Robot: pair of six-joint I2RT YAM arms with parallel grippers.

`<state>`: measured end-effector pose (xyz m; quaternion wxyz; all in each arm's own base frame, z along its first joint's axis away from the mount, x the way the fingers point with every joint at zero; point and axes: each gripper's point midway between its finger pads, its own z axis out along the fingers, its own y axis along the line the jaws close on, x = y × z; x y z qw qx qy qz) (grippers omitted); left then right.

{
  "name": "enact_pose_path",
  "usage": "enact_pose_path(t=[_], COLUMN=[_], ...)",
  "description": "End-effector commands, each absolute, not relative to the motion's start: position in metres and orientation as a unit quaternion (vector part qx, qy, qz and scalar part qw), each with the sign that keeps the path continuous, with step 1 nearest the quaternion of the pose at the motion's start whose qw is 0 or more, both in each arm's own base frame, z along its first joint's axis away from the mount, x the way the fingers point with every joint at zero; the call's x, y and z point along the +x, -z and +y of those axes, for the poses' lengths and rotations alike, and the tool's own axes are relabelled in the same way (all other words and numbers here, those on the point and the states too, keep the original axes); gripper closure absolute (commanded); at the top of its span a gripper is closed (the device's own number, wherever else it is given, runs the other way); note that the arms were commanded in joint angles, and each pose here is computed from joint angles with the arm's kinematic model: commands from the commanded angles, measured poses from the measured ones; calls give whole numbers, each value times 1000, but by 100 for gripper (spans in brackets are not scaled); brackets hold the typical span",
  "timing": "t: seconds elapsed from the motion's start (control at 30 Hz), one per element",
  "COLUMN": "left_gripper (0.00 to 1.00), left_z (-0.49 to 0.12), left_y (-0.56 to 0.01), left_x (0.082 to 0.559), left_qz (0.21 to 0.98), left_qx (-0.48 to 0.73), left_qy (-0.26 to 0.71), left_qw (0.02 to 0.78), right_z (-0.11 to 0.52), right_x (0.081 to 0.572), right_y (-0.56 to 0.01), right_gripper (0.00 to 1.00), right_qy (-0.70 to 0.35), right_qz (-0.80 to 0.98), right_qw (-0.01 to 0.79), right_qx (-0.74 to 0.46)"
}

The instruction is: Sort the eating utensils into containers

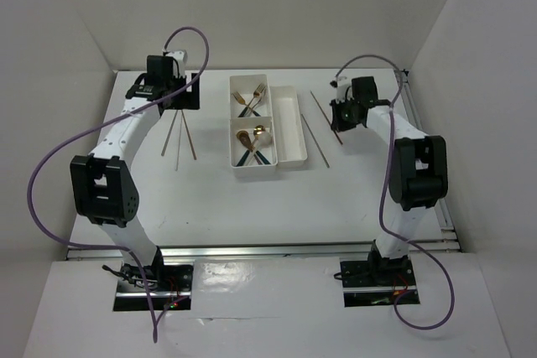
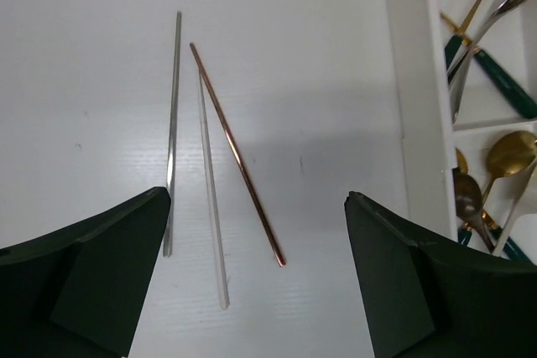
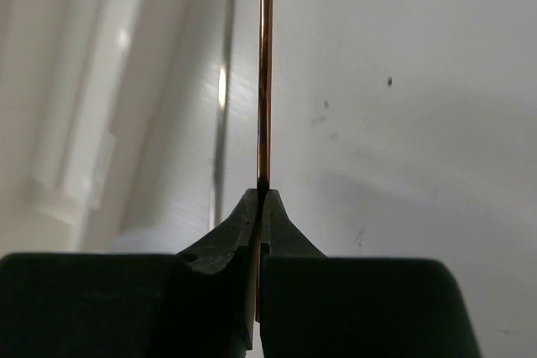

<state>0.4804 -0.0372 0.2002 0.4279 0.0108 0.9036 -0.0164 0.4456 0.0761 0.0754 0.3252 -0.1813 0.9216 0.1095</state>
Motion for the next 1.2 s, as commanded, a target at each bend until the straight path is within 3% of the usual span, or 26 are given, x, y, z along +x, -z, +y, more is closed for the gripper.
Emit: enact_pose_path(t=[0.0, 0.17, 0.27, 0.57, 0.87, 0.9, 0.93, 1.0, 1.07, 1.17], left_gripper=[0, 0, 0, 0, 0, 0, 0, 0, 0, 0], left_z=[-28, -25, -20, -11, -7, -7, -7, -5, -5, -10], left_y=[-216, -215, -214, -221, -221, -225, -224, -228, -228, -215], left_x=[472, 467, 467, 465, 465, 466, 465, 466, 466, 467], left_qz=[892, 894, 899, 897, 896, 894, 896, 894, 894, 902], left_qx=[-18, -50, -74, -66, -70, -70, -70, -68, -68, -39], left_qy=[-14, 23, 23, 24, 22, 22, 22, 16, 16, 24], left_qw=[452, 445, 430, 437, 437, 441, 437, 443, 443, 429], right_z=[119, 179, 217, 243, 238, 236, 236, 232, 232, 230], right_x=[471, 479, 475, 463, 451, 450, 448, 453, 453, 458], right_y=[-171, -219, -220, -159, -115, -114, -110, -112, -116, -126], right_gripper=[100, 100, 100, 100, 100, 93, 67, 48, 40, 40], right_qy=[-179, -244, -289, -337, -344, -352, -350, -350, -350, -346], right_qz=[878, 852, 854, 896, 911, 909, 911, 909, 907, 903], right_qw=[421, 444, 417, 289, 222, 221, 216, 226, 232, 255], right_qx=[-141, -131, -116, 1, 39, 34, 36, 33, 28, 10])
